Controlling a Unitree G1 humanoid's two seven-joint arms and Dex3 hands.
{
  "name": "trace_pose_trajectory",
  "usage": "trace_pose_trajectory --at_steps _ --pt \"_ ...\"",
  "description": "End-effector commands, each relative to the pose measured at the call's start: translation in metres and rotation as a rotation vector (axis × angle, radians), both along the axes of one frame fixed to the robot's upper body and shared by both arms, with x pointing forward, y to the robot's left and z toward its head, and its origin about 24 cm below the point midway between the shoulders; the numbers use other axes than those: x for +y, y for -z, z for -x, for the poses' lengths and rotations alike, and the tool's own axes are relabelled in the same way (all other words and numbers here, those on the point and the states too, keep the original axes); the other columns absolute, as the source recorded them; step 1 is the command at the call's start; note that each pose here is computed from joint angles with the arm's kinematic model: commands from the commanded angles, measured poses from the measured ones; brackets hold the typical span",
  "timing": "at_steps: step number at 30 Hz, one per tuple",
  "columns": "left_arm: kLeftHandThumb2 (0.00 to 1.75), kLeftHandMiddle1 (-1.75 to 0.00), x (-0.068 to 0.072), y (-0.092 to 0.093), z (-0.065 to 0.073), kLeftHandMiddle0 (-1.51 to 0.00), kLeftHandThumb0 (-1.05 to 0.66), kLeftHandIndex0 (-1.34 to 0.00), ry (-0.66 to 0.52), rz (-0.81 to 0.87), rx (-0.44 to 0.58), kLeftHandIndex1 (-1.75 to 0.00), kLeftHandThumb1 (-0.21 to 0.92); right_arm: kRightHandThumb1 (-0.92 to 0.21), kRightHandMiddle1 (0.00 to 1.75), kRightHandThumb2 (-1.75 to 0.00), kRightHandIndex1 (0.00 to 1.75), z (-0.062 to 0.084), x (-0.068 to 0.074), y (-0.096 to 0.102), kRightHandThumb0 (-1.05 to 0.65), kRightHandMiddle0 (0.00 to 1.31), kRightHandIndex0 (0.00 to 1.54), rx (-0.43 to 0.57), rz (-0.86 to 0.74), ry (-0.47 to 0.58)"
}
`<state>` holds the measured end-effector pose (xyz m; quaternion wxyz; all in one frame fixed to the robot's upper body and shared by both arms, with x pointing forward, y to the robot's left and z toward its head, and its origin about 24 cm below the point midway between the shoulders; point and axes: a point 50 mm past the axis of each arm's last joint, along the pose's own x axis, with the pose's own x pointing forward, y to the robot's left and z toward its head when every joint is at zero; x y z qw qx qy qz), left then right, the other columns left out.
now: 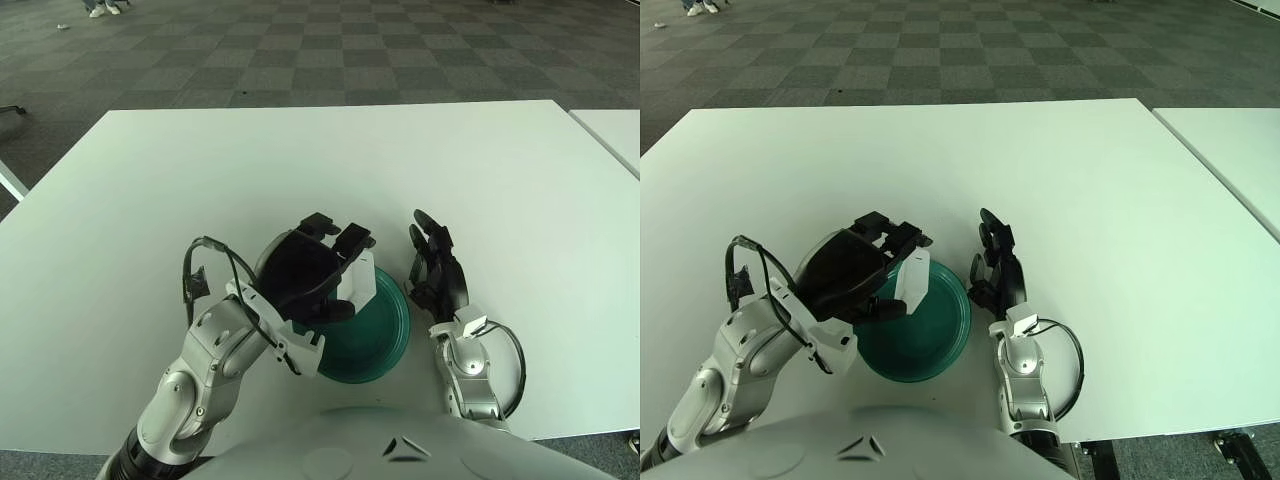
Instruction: Put the charger into the plate.
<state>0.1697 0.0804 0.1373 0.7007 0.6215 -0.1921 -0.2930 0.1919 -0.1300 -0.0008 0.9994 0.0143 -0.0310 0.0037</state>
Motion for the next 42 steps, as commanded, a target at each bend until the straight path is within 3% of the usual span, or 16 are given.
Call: trace_pose_trajectory --at_steps 1,11,34,40,42 --pt "0.96 -0.11 0.002 -0.005 -0.001 -0.11 -1.05 0.00 0.012 -0.046 0.000 -0.40 0.92 -0.92 0.53 -0.97 0.00 0.045 -0.011 0.053 -0.78 0.00 0.17 0.302 0.035 0.009" --pt "1.00 -0.03 0.003 -0.006 -0.001 -0.05 -1.05 0.00 0.032 -0.067 0.040 -0.20 0.92 -0.92 0.53 -0.98 0.01 0.044 -0.011 0.051 -0.77 0.00 0.19 0.310 0.001 0.005" --pt "0.98 -0.02 0.006 -0.010 -0.001 -0.06 -1.05 0.00 0.033 -0.079 0.033 -0.17 0.92 -0.92 0.55 -0.99 0.01 0.043 -0.011 0.047 -0.78 0.00 0.19 0.291 -0.006 0.003" --pt "0.94 -0.02 0.013 -0.016 -0.006 -0.08 -1.05 0.00 -0.040 -0.051 -0.016 -0.23 0.92 -0.92 0.61 -0.95 0.01 0.043 -0.007 0.046 -0.77 0.00 0.20 0.288 -0.016 0.023" --pt "0.93 -0.03 0.024 -0.018 -0.011 -0.12 -1.05 0.00 -0.144 0.104 -0.002 -0.34 0.92 -0.92 0.63 -0.94 0.01 0.042 -0.006 0.047 -0.77 0.00 0.21 0.294 -0.028 0.027"
